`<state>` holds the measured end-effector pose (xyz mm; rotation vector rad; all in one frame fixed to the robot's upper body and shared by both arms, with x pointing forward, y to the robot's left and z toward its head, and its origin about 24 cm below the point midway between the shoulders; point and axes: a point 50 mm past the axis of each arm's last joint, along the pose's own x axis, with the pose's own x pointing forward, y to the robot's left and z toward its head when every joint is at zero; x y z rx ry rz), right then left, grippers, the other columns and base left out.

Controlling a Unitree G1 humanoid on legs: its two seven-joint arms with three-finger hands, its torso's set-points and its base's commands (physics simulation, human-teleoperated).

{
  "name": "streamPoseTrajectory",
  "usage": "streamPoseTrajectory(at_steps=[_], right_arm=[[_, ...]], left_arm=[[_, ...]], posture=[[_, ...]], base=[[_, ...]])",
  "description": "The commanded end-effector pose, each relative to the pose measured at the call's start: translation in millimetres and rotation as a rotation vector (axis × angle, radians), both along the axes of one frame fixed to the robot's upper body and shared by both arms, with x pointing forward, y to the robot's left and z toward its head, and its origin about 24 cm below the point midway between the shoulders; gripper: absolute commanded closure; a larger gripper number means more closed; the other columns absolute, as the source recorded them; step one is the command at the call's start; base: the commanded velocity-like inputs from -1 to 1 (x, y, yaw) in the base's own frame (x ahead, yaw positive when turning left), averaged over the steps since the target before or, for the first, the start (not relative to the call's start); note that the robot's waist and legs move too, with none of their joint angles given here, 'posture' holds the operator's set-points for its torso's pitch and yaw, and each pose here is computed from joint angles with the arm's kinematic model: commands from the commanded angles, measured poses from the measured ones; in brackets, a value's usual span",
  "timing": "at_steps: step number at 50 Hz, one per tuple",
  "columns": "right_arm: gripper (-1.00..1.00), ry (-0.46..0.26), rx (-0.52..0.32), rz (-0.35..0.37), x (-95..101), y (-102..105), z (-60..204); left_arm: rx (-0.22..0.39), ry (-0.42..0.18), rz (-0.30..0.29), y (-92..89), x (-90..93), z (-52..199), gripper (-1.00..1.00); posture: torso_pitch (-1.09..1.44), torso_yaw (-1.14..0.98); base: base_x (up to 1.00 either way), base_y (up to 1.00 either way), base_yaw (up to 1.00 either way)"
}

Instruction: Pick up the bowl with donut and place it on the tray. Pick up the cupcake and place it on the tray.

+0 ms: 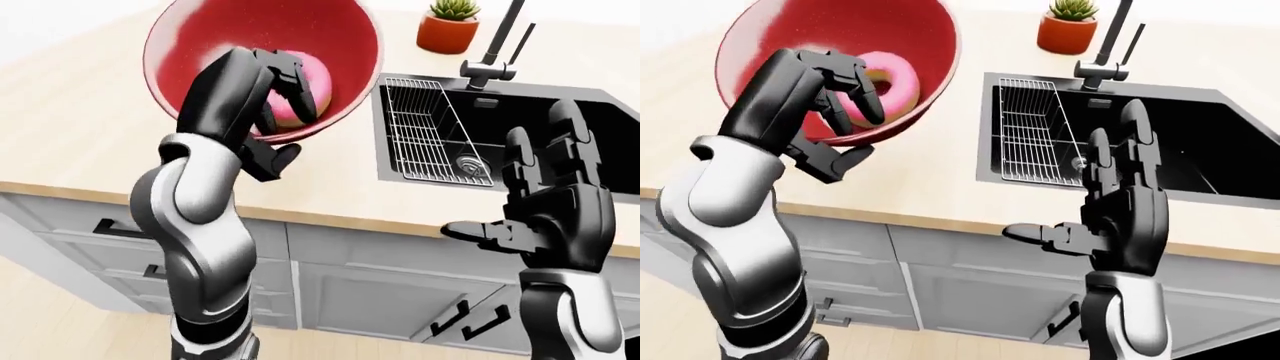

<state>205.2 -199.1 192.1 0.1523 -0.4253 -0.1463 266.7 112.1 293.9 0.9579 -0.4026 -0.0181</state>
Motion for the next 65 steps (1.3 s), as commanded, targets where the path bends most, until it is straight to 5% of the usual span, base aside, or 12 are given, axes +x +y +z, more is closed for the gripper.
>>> streamPoseTrajectory(at_steps=[1,18,47,65], right_arm=[[-1.00,-0.073,-0.014,0.003,-5.0,0.9,12.3],[-1.00,-0.076,-0.009,0.012,-6.3,1.7,14.1],[-1.00,-0.070,0.007,0.005,-6.2,-2.4,13.4],[-1.00,-0.088,-0.014,0.003,-8.6,-0.9,12.6]], left_arm=[[-0.009,-0.024,-0.036,-4.5,-10.2,9.4,1.00],[0.007,-0.033,-0.038,-7.3,-14.9,9.9,1.00],[0.015,-0.026,-0.043,-9.2,-15.0,6.8,1.00],[0.016,-0.024,-0.039,-8.6,-15.2,3.1,1.00]], posture=[[0.00,0.00],[0.00,0.00],[0.00,0.00],[0.00,0.00]], base=[[0.00,0.00,0.00],[-0.33,-0.27,0.00],[-0.44,-0.91,0.00],[-0.13,-0.07,-0.61]])
